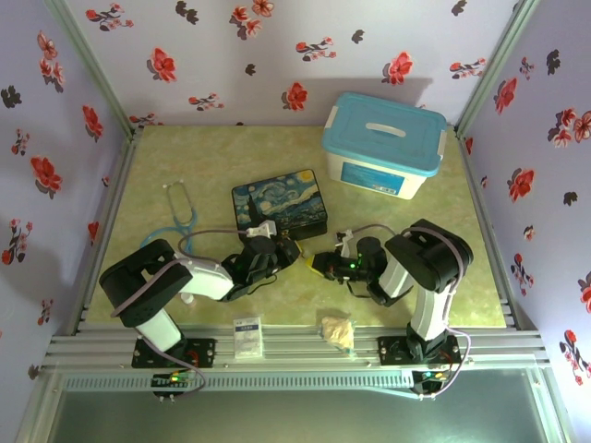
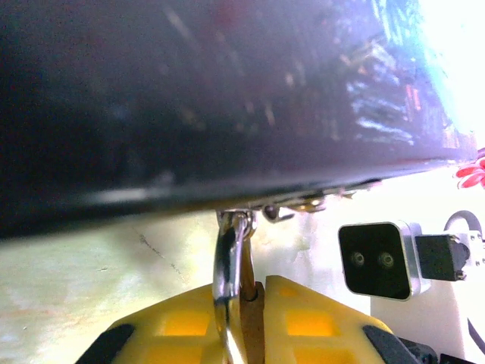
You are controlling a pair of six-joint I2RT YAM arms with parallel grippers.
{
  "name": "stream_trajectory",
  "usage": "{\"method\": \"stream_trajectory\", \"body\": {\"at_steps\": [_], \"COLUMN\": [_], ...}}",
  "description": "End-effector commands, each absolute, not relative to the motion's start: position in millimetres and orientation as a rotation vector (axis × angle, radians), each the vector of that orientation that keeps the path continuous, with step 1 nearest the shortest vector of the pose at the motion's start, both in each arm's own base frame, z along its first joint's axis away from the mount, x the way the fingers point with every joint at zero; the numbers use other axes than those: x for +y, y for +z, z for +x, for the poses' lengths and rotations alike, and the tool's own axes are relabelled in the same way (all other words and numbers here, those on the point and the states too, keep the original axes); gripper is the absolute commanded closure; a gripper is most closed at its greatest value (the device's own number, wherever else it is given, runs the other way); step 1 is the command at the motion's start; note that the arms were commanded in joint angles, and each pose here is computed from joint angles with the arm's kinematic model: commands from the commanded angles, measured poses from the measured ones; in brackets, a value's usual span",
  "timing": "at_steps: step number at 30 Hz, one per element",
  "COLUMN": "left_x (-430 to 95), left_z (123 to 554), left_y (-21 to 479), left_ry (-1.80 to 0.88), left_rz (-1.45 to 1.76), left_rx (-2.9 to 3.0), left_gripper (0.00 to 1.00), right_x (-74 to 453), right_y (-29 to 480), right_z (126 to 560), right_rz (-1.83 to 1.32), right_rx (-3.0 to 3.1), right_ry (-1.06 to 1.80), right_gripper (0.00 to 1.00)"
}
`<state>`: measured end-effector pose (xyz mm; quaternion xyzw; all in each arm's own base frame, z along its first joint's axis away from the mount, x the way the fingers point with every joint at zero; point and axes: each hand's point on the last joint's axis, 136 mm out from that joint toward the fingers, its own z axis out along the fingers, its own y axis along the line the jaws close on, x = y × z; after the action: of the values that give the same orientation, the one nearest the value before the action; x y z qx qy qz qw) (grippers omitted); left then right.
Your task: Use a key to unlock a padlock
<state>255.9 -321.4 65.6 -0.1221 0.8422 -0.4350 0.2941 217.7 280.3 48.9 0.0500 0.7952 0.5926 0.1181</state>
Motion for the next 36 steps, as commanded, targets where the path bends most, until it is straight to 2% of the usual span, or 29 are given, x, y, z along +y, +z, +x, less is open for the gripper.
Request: {"method": "stream_trajectory", "body": {"at_steps": [1,7,15,21,36], "left_x": [-333,-332,-332,-336,-347], "left_z": [260,259,257,257,257], "left_y": [93,94,96,100,116], "left_ry": [-1.265,-1.273,-1.277,-1.295,-1.366], "left_rz": [-0.325,-0.327,-0.323,-0.316,-0.301], "left_rx": [2.151,2.148,2.152,2.149,2.129], "left_gripper": [1.0,1.0,1.0,1.0,1.0], "right_x": [282,280,269,272,295], "right_y": [69,59,82,71,96], "right_z": [220,223,240,243,229], "right_rz": [0.077,0.108,0.13,0.149,-0.064], "right_rx": [2.239,2.26,2.157,2.195,2.122], "right_ry": [1.762,1.734,1.717,1.721,1.765], "right_gripper": [1.0,1.0,1.0,1.0,1.0]}}
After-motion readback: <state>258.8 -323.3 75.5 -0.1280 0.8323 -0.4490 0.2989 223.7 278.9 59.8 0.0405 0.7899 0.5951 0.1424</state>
